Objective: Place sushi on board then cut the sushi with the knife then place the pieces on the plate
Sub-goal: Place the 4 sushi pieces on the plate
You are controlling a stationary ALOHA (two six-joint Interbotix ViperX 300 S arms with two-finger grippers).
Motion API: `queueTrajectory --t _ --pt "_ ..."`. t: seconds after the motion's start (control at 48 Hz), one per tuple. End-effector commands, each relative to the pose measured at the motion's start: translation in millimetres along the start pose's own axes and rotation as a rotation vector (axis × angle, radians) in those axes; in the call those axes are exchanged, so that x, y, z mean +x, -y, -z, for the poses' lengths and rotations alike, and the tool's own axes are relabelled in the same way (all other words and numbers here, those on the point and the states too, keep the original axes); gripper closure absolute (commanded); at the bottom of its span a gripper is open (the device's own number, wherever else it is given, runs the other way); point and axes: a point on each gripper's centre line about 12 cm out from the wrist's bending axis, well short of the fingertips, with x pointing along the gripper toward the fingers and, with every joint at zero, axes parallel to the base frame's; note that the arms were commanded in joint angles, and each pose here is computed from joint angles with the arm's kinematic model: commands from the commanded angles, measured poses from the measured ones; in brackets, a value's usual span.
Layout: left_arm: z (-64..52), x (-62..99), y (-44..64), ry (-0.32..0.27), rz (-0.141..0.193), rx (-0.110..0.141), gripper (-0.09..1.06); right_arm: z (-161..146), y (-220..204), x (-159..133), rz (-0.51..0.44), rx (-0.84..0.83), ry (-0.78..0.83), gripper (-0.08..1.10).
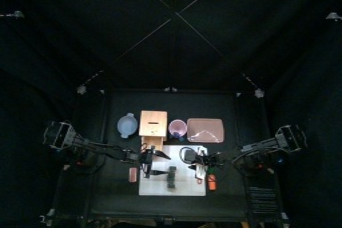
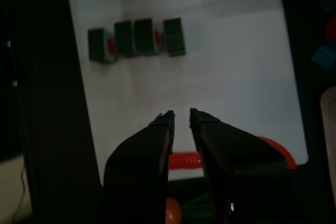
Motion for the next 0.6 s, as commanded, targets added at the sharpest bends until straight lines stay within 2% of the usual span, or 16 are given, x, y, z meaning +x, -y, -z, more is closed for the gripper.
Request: queueTrajectory --t 0.021,0.25,0.417,0.521,0.604 --pt "-14.9 0.2 -3.1 0.046 -0.017 -0.009 0.00 -24 4 4 -0.055 0.003 0.099 0.40" --pt "-11.3 -8.6 -3.6 0.041 -0.019 -0.002 0.00 -39 4 38 -0.062 -0.033 0.108 0.36" --pt "-8.4 -22.9 -4.3 0.053 -0.023 -0.004 0.00 -47 3 53 -0.056 -0.045 0.088 0.20" --pt "0.1 -34.7 -6.2 0.046 -0.037 -0.023 0.00 -51 4 60 -0.054 -0.040 0.086 0.14" --pt "9.2 -43.4 -6.2 0.028 -0.048 -0.045 0.00 -53 4 64 -0.052 -0.040 0.081 0.13"
